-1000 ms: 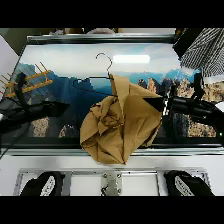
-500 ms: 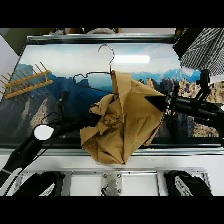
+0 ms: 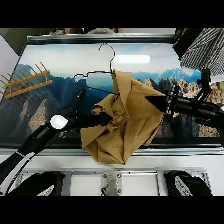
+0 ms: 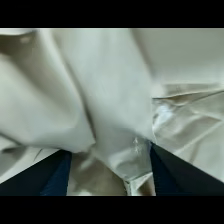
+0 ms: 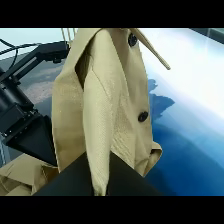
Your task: Fold the clothes and pants, and hang the long-sleeved shirts on hangers.
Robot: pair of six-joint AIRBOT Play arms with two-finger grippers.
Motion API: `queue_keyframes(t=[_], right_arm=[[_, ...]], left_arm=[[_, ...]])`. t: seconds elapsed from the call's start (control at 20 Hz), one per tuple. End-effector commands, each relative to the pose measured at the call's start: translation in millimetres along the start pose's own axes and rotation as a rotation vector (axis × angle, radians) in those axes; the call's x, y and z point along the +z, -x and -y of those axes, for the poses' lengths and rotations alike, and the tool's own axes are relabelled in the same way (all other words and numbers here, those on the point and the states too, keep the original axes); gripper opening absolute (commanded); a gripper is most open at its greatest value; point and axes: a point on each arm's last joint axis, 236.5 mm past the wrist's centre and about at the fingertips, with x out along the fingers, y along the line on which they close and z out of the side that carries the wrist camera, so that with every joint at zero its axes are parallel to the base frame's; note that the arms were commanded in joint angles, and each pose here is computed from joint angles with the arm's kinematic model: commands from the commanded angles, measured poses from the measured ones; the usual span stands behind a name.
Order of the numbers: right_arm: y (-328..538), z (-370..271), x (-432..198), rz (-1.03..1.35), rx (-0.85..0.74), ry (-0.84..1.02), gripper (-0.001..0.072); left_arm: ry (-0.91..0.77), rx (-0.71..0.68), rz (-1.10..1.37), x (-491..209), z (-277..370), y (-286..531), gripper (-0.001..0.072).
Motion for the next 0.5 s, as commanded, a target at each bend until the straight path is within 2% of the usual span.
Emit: queue_keyframes(t=[0.0,0.45], right_arm=[[0.2,-0.1,0.7,0.001,0.0,-0.005,0.0009],[0.2,-0.3,0.8,0.001,0.0,-0.016,0.0009]], left_arm=[[-0.025,-0.031,-0.003,1.2,15.5,8.7,0.0496],[0.03,0.02,-0.041,-35.6,-9.8,-9.5,0.0496]])
